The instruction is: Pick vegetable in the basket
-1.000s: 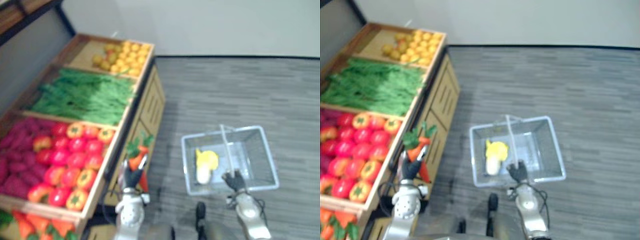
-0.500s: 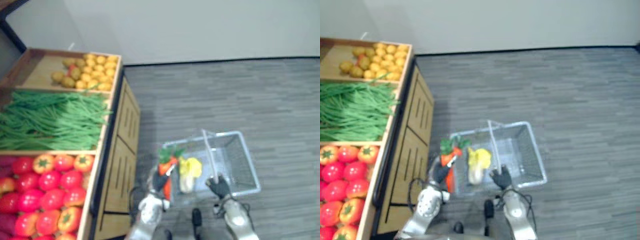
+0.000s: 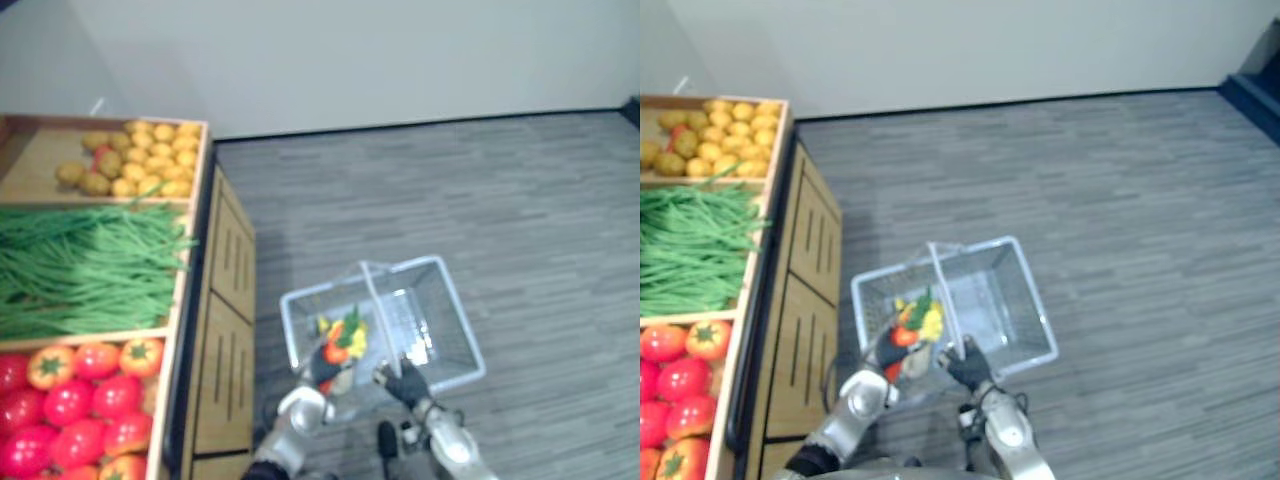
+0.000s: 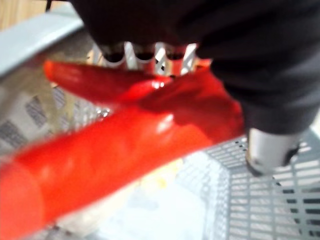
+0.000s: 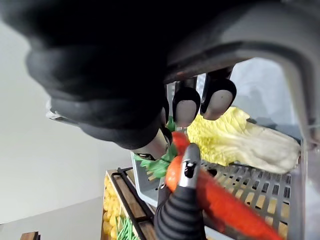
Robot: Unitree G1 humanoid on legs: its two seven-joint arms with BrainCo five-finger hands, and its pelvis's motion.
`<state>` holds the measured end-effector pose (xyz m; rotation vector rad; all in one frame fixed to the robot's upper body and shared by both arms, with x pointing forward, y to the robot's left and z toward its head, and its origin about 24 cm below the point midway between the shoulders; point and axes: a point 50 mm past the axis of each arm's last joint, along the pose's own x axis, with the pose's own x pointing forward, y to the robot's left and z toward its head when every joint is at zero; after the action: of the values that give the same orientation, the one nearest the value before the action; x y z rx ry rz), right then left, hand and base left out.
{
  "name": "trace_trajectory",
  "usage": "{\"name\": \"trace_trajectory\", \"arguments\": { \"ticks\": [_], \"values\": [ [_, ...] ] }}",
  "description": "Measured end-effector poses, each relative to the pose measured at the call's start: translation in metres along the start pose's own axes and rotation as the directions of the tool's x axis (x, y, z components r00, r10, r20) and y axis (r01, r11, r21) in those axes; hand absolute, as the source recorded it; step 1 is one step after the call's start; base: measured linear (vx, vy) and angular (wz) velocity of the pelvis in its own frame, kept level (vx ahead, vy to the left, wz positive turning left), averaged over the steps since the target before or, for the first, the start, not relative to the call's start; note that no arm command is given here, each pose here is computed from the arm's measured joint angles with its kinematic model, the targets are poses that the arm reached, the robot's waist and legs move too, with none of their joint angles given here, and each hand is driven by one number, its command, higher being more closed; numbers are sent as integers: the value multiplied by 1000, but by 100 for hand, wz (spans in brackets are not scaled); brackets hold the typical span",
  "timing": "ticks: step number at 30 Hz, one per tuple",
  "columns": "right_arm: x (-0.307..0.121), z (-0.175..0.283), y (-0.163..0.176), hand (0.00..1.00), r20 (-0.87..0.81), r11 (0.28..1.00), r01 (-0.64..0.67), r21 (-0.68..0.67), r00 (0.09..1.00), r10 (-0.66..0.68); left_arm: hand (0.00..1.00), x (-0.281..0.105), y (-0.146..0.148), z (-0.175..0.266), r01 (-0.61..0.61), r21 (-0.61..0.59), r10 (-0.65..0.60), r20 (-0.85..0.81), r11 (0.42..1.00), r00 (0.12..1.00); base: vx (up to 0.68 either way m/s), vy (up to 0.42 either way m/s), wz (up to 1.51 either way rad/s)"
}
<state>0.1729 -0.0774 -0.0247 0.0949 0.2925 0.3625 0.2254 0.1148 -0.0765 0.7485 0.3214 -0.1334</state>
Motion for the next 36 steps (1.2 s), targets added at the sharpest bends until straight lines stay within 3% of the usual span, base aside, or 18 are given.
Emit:
{"name": "trace_trajectory", "arguments": {
  "ticks": [3, 12, 16, 18, 22, 24, 25, 27, 30, 36],
  "values": [
    [-3, 2, 0, 100, 11, 999, -9, 43, 1000, 9, 0, 3, 0, -2, 8, 46, -8, -7, 999, 1000, 0, 0, 0],
    [-12, -5, -11, 100, -16, 997, 59, 58, 998, -58, 0, 4, 8, -2, -35, 17, 35, -17, 999, 999, 2, 9, 0],
    [-9, -21, -28, 100, -79, 976, 215, 36, 974, -212, 0, -3, 21, 30, -118, -125, 132, 112, 985, 985, -2, 46, 3],
    [-9, -30, -37, 100, -123, 961, 276, -1, 954, -274, 0, -14, 26, 48, -123, -264, 176, 186, 957, 967, 11, 47, 13],
    [-18, -49, -57, 100, -216, 931, 364, -37, 906, -364, 0, -24, 46, 61, -122, -410, 242, 256, 904, 936, 26, 46, 12],
    [-36, -70, -82, 100, -320, 849, 525, -53, 797, -513, 0, -26, 71, 51, -172, -532, 327, 213, 829, 921, 30, 55, 16],
    [-38, -71, -85, 100, -327, 839, 542, -55, 784, -527, 0, -26, 74, 49, -178, -540, 334, 206, 823, 920, 9, 59, 14],
    [-53, -82, -100, 100, -381, 769, 635, -74, 695, -610, 0, -27, 89, 35, -195, -637, 364, 144, 745, 920, -10, 54, 3],
    [-66, -91, -113, 100, -425, 721, 684, -112, 623, -657, 0, -29, 90, 21, -173, -731, 341, 87, 661, 936, -23, 49, 1],
    [-84, -99, -128, 100, -465, 669, 728, -151, 546, -698, 0, -27, 73, -17, -205, -760, 240, -66, 617, 968, -10, 16, 1]
  ]
}}
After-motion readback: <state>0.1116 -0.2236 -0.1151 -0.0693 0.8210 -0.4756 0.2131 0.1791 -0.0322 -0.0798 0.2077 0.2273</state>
